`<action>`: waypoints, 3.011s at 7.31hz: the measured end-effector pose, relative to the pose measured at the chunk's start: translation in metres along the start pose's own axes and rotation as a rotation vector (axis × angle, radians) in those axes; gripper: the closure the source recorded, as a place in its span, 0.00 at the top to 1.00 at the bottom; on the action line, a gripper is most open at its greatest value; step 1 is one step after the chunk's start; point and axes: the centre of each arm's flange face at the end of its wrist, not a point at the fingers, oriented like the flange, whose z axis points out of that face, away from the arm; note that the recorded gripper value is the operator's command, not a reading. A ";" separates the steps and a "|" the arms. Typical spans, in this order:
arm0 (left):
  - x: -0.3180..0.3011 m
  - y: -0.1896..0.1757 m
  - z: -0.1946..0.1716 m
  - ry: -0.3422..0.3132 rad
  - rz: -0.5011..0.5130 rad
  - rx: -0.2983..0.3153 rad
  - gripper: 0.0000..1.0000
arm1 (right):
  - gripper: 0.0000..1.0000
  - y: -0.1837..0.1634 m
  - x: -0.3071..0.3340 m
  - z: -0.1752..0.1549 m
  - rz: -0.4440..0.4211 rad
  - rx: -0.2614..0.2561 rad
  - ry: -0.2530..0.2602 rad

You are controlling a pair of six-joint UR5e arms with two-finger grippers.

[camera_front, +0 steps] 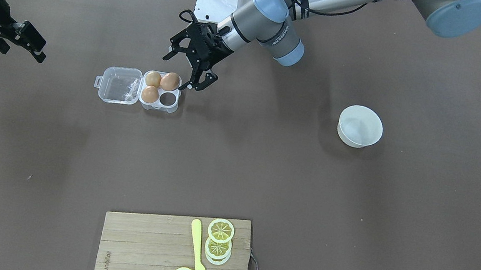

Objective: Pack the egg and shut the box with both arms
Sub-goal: 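Raise the left gripper off the egg box while the right arm advances, then reach the right gripper toward the open clear lid of the egg box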

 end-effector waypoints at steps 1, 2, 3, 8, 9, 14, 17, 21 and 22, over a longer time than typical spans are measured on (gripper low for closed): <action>0.000 -0.001 0.000 -0.007 -0.001 -0.001 0.54 | 1.00 0.001 0.000 0.000 0.000 -0.005 -0.003; 0.001 -0.003 0.000 -0.003 -0.004 -0.001 0.14 | 1.00 0.001 0.000 0.000 0.000 -0.007 -0.004; -0.001 -0.008 -0.003 0.012 -0.009 -0.005 0.00 | 1.00 0.001 0.000 0.000 -0.003 -0.007 -0.007; -0.076 -0.024 -0.028 0.036 -0.007 -0.086 0.00 | 0.99 0.003 -0.002 -0.003 -0.034 0.008 -0.045; -0.082 -0.016 -0.027 0.030 -0.006 -0.105 0.00 | 0.99 0.005 -0.001 -0.002 -0.039 0.010 -0.073; -0.058 -0.004 -0.008 0.029 -0.015 -0.171 0.00 | 0.99 0.005 0.026 0.026 0.024 0.022 -0.265; -0.052 -0.008 -0.004 0.024 -0.013 -0.176 0.00 | 0.99 0.015 0.022 0.037 0.034 0.006 -0.309; -0.053 -0.005 -0.003 0.015 -0.013 -0.185 0.00 | 0.89 0.024 0.020 0.059 0.027 0.019 -0.341; -0.053 -0.004 -0.003 0.014 -0.014 -0.186 0.00 | 0.83 0.029 0.016 0.066 0.025 0.033 -0.348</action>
